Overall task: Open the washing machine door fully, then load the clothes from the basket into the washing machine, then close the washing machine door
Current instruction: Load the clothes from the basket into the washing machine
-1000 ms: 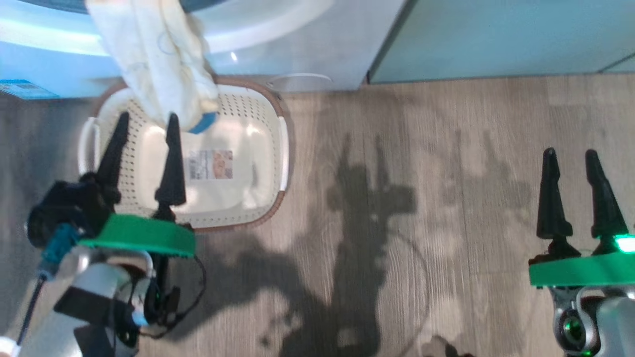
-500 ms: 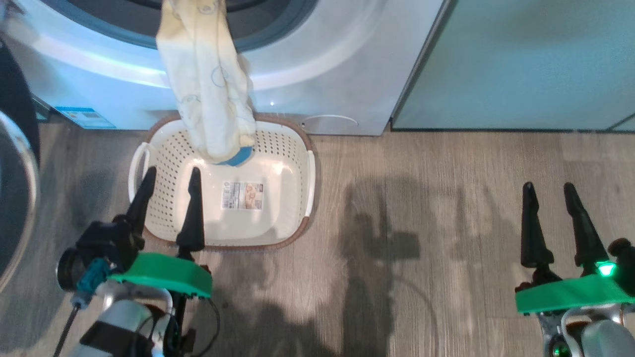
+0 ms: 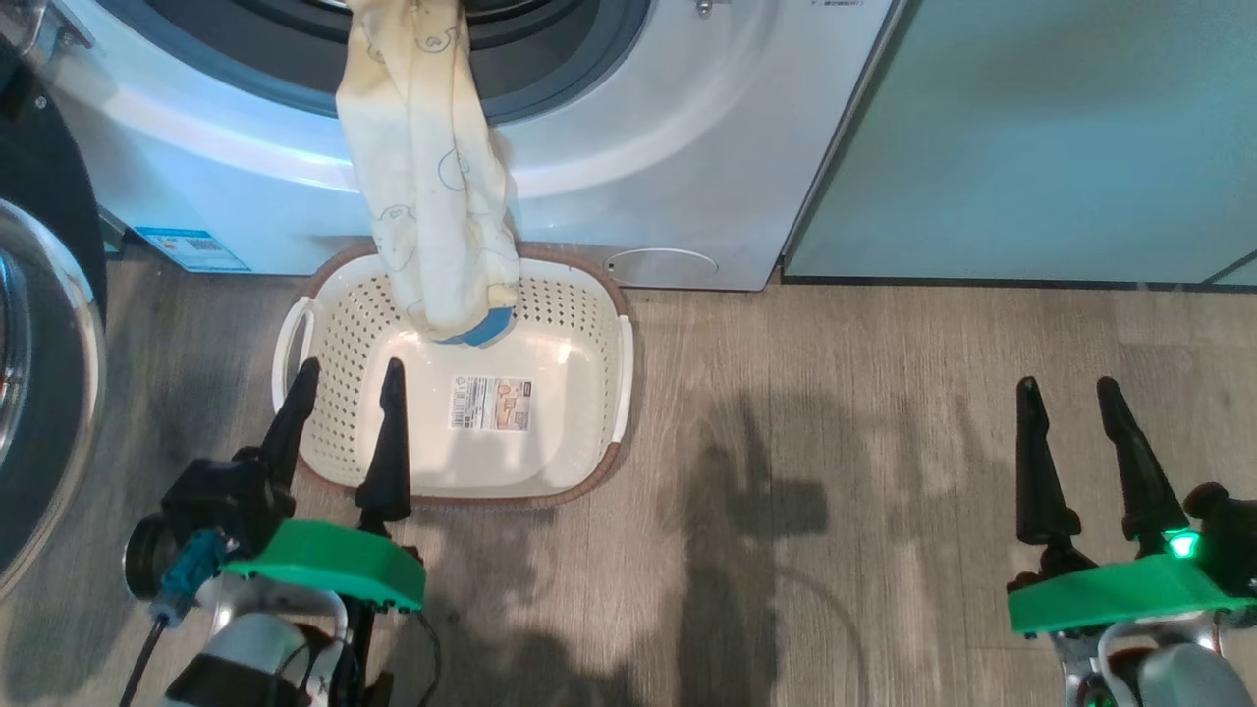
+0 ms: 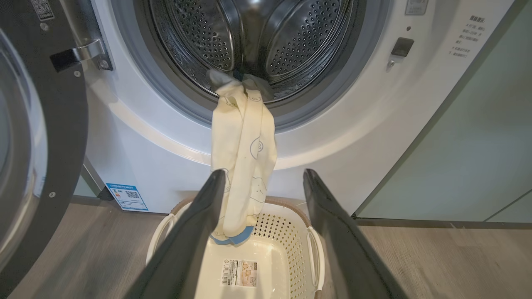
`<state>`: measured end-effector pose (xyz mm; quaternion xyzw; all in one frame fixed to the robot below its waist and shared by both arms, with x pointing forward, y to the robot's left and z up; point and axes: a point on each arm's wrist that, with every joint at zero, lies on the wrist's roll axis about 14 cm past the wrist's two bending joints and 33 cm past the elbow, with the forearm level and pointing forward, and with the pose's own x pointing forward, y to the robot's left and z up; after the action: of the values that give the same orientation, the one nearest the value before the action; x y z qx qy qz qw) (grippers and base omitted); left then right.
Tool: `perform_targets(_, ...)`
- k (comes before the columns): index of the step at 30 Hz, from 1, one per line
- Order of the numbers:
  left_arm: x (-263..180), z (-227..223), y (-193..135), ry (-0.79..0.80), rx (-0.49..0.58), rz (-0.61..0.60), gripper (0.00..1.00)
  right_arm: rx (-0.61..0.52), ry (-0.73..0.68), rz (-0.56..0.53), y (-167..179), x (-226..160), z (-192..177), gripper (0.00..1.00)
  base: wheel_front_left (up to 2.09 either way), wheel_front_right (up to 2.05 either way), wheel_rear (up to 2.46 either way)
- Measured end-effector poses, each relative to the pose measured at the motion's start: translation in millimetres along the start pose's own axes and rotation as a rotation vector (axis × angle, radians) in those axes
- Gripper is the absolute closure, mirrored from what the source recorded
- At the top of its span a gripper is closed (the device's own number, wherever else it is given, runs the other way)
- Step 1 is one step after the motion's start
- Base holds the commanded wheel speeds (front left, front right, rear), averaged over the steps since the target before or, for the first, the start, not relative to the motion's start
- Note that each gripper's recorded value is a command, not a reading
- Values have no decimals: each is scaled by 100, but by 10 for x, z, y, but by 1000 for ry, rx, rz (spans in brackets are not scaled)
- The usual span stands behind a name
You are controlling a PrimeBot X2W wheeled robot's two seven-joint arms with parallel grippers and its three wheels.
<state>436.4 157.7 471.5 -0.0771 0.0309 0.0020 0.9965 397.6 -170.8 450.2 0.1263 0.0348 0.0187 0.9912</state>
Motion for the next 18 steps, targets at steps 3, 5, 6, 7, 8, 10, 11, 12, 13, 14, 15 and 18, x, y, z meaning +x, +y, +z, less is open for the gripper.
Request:
perform_targets(3,-2,-12,13,5,-5,5,0,1,4,3,10,7,-14,0,0,0,0)
perform_targets(5,-3,-20,20,7,-5,7,0,1,6,5,16,13,-25,0,0,0,0)
perform_targets(6,-2,-32,25,10,-5,9,0,1,9,6,18,16,-34,0,0,0,0)
perform_targets(7,-1,-51,30,15,-4,10,0,2,12,7,21,20,-45,0,0,0,0)
perform_targets(8,4,-73,29,21,-4,7,0,2,15,8,23,24,-56,0,0,0,0)
perform_targets(10,24,-124,36,35,-8,6,0,3,21,8,23,32,-81,0,0,0,0)
perform_targets(11,45,-155,39,44,-12,5,0,3,25,7,19,37,-95,0,0,0,0)
perform_targets(12,69,-185,42,52,-17,3,0,4,29,7,18,41,-109,0,0,0,0)
perform_targets(13,100,-213,45,57,-17,3,0,4,33,6,15,47,-123,0,0,0,0)
perform_targets(14,131,-248,42,66,-22,-3,0,4,37,6,12,52,-139,0,0,0,0)
perform_targets(15,165,-287,39,75,-27,-6,0,4,42,4,6,55,-158,0,0,0,0)
perform_targets(18,268,-457,36,116,-33,-19,0,4,58,-2,-16,72,-216,0,0,0,0)
